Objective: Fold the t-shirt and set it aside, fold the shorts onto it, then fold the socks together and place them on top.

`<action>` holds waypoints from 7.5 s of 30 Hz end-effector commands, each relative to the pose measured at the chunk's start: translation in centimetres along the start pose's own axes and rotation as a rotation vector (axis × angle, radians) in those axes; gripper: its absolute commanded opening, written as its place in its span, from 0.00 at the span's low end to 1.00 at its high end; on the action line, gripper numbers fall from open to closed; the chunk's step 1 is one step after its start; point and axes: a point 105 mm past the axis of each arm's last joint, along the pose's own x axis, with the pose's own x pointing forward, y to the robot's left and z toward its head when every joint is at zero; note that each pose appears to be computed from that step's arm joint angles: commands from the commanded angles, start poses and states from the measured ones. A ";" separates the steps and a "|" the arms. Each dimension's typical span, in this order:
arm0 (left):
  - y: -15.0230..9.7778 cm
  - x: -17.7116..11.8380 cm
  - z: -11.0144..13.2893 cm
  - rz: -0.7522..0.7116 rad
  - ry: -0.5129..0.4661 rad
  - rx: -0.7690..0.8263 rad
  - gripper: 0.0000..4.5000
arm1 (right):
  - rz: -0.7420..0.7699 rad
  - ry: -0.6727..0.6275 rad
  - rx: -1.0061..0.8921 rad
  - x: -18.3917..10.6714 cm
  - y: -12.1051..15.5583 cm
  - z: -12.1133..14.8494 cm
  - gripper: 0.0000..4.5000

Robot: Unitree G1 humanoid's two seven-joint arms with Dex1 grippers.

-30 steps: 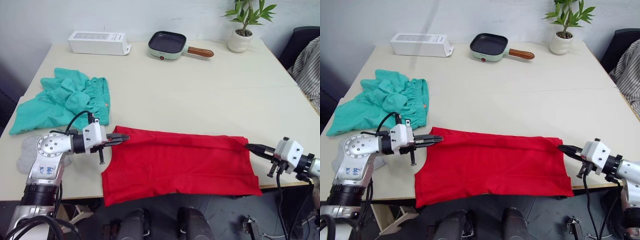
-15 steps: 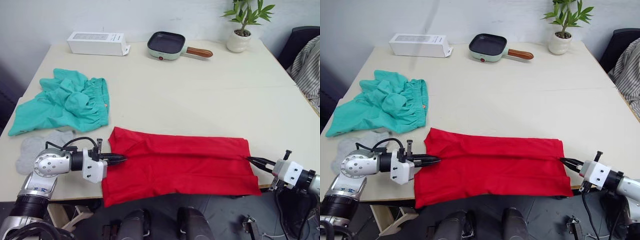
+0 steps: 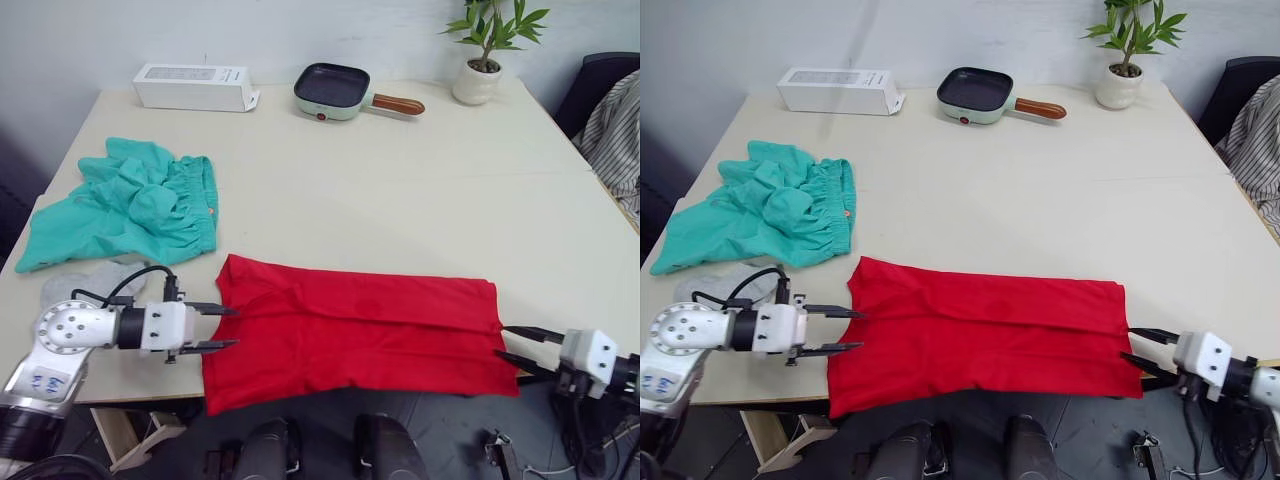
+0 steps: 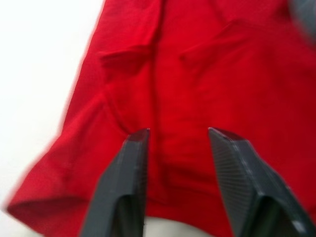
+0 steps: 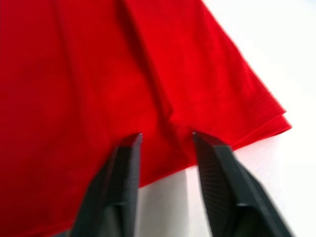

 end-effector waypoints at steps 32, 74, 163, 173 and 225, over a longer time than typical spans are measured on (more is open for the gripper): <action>2.1 8.2 1.0 -0.101 -0.180 -0.151 0.00 | -0.026 -0.225 0.217 13.4 0.4 5.5 0.00; 5.0 6.3 4.3 0.166 -0.372 -0.206 0.19 | -0.052 -0.056 0.308 3.2 -6.9 4.0 0.27; 11.6 15.8 0.6 0.021 -0.060 -0.309 0.24 | -0.245 0.138 1.073 12.1 -2.4 4.4 0.25; 11.2 14.0 0.8 0.124 -0.141 -0.334 0.01 | -0.278 0.084 0.917 12.3 -5.5 5.0 0.00; 12.9 21.4 4.7 0.096 -0.081 -0.464 0.43 | 0.087 0.075 0.928 14.9 2.1 7.8 0.48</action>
